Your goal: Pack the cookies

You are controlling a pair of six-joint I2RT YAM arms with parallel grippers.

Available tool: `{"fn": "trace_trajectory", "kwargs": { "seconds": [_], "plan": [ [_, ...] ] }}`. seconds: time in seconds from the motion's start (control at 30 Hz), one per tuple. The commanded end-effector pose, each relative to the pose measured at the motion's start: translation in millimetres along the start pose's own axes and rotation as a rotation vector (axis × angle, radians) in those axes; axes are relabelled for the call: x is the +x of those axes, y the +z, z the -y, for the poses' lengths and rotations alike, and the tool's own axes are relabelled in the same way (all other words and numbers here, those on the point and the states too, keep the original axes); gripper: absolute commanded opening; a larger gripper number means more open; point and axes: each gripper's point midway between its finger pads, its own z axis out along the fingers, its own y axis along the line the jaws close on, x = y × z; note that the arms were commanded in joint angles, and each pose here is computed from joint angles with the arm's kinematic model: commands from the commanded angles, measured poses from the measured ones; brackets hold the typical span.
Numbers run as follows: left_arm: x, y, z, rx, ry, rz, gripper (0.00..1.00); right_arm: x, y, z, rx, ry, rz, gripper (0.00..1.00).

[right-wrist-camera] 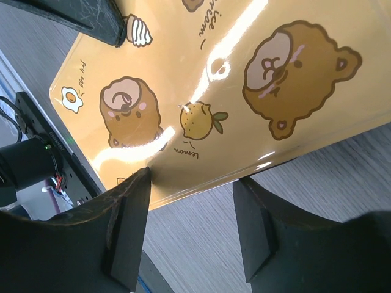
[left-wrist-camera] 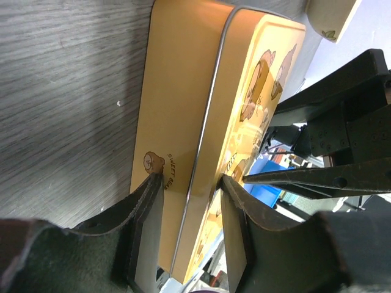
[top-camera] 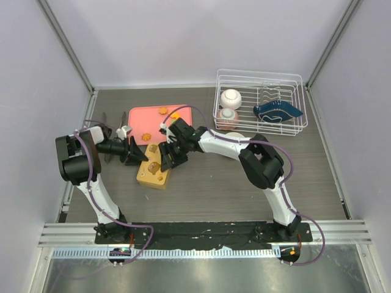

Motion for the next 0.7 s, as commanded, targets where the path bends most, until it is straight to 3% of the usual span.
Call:
{"fn": "trace_trajectory", "kwargs": {
  "seconds": [0.0,0.17,0.23,0.3,0.4,0.67],
  "plan": [
    [-21.7,21.4,-40.5,-0.125,0.051,0.061,0.0,-30.4,-23.0,-52.1,-0.118,-0.128,0.121,0.58],
    [-21.9,23.6,-41.4,-0.117,0.04,0.063,0.0,-36.8,-29.7,-47.3,-0.079,-0.148,0.142,0.59],
    [-21.8,22.7,-36.9,-0.104,0.055,0.067,0.07,-41.9,-35.0,-46.9,-0.061,-0.162,0.161,0.59],
    [-20.6,20.6,-31.1,-0.093,0.078,0.073,0.23,-45.8,-40.5,-46.8,-0.049,-0.166,0.174,0.6],
    [-17.1,20.4,-26.6,-0.084,0.107,0.068,0.39,-50.1,-46.4,-44.7,-0.027,-0.17,0.184,0.6],
    [-10.0,21.8,-17.9,-0.076,0.132,0.044,0.47,-51.9,-49.5,-26.9,0.03,-0.149,0.175,0.61]
  ]
}}
